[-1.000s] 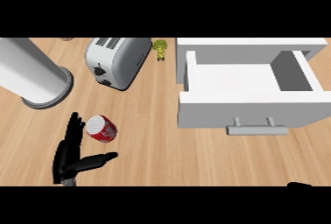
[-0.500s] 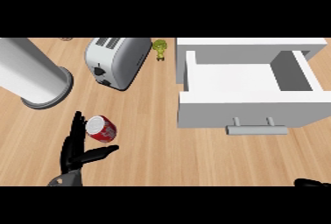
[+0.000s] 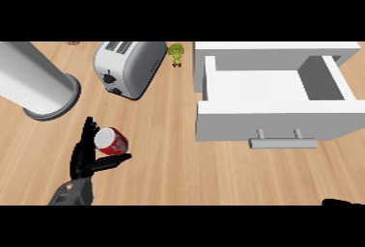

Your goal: Pick up the can, place it into the drawer and close the drawer

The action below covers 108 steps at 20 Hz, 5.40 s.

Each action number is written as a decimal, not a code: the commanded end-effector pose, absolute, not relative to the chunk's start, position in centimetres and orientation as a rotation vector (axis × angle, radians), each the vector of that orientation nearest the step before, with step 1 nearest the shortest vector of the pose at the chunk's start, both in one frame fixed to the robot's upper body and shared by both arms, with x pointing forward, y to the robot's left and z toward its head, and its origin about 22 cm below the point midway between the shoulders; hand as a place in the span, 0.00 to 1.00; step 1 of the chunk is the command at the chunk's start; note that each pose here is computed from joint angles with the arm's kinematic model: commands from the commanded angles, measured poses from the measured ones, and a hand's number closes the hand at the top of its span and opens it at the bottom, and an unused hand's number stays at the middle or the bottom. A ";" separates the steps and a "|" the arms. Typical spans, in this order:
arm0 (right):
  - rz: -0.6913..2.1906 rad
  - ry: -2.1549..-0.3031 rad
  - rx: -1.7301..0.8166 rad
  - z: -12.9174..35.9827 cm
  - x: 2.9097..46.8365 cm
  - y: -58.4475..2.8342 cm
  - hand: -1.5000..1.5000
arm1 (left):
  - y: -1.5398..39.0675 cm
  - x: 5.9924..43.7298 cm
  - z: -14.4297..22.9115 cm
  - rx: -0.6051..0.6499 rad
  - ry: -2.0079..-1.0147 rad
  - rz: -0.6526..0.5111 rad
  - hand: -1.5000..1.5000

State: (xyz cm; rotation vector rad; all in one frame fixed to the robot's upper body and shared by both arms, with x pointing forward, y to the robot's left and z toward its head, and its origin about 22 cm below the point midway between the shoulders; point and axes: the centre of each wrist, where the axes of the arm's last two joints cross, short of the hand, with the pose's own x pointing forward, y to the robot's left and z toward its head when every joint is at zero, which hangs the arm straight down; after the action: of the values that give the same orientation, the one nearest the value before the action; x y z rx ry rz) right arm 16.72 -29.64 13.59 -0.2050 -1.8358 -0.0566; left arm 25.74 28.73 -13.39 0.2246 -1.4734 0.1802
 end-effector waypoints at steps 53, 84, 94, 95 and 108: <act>-0.047 -1.884 -0.303 14.4 17.5 -30.8 0.00 | 8.5 40.8 14.2 -0.181 -1.711 -0.097 1.00; -0.022 -1.922 -0.238 17.2 18.4 -28.9 0.00 | -2.2 43.0 25.9 0.051 -1.717 -0.219 1.00; 0.000 -1.929 -0.237 17.9 20.7 -28.9 0.00 | -1.7 43.5 24.0 0.158 -1.716 -0.104 0.00; 0.059 -1.939 -0.278 18.4 19.2 -29.1 0.00 | -1.9 43.5 24.6 0.171 -1.706 -0.086 0.00; 0.446 -2.014 -0.539 18.9 22.0 -27.4 0.00 | -2.3 43.3 25.8 0.045 -1.699 0.015 0.00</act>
State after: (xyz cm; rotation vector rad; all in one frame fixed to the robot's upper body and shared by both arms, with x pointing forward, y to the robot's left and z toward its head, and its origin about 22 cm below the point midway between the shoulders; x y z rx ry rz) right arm 21.05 -27.85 18.85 -0.4504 -2.0062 0.3342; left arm 43.44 -1.99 25.06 0.0793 -1.7021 -0.0203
